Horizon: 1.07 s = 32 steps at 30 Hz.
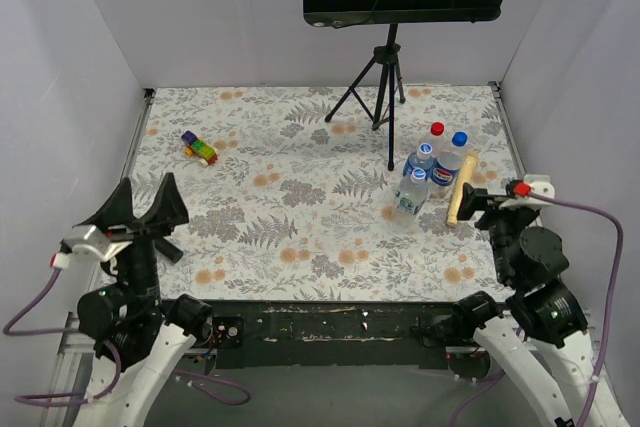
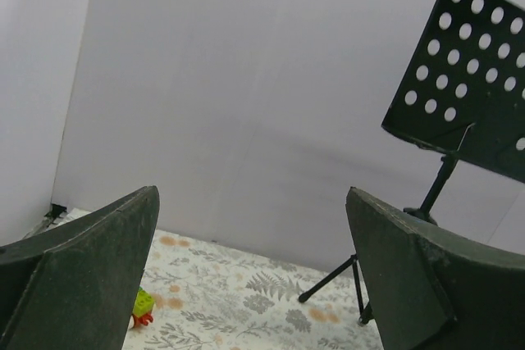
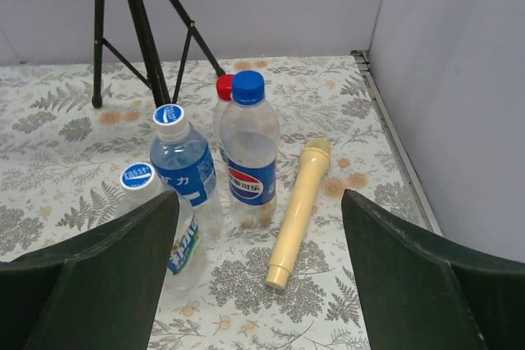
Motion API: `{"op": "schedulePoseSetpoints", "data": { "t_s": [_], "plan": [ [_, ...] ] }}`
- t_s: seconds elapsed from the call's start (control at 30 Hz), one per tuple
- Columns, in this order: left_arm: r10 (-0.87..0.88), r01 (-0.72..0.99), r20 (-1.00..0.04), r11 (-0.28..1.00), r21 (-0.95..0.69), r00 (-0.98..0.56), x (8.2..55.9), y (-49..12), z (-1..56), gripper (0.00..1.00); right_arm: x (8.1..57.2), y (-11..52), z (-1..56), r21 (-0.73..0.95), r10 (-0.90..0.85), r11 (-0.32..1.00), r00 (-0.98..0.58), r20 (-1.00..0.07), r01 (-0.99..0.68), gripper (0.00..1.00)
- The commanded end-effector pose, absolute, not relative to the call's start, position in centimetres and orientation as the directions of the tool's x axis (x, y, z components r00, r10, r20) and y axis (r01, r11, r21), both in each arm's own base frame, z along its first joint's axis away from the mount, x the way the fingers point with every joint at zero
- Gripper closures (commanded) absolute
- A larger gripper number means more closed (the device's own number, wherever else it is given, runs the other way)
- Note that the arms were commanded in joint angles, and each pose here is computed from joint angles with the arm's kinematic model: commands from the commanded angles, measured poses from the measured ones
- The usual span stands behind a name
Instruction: Screw on the bottle caps
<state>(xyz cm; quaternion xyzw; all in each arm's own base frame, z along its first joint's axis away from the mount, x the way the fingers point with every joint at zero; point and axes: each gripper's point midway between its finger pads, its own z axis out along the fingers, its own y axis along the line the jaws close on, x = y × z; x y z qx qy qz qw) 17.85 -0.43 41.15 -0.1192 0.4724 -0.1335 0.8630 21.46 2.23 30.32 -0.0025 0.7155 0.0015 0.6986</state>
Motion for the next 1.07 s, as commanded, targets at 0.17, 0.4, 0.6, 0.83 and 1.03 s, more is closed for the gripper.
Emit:
{"op": "schedulePoseSetpoints", "data": {
  "t_s": [0.17,0.4,0.6,0.83,1.03],
  "plan": [
    [-0.331,0.048,-0.805,0.934,-0.354,0.492,14.9,2.1,37.9,0.02,17.7,-1.9,29.3,0.153,0.131,0.983,0.192,-0.973,0.106,0.12],
    [-0.355,0.040,-0.833,0.926,-0.374,0.424,16.8,1.1,34.6,0.02,16.7,-3.2,28.1,0.208,0.169,0.967,0.243,-0.955,0.144,0.12],
    [-0.356,0.041,-0.844,0.927,-0.372,0.401,17.6,0.6,33.3,0.02,17.1,-2.4,27.5,0.204,0.176,0.973,0.228,-0.958,0.109,0.11],
    [-0.357,0.032,-0.853,0.927,-0.374,0.380,17.8,0.5,32.7,0.02,17.0,-2.8,27.3,0.206,0.171,0.969,0.233,-0.957,0.134,0.11],
    [-0.358,0.024,-0.855,0.926,-0.377,0.375,17.7,0.7,32.6,0.02,17.1,-2.8,27.4,0.205,0.169,0.970,0.239,-0.956,0.134,0.11]
  ]
}}
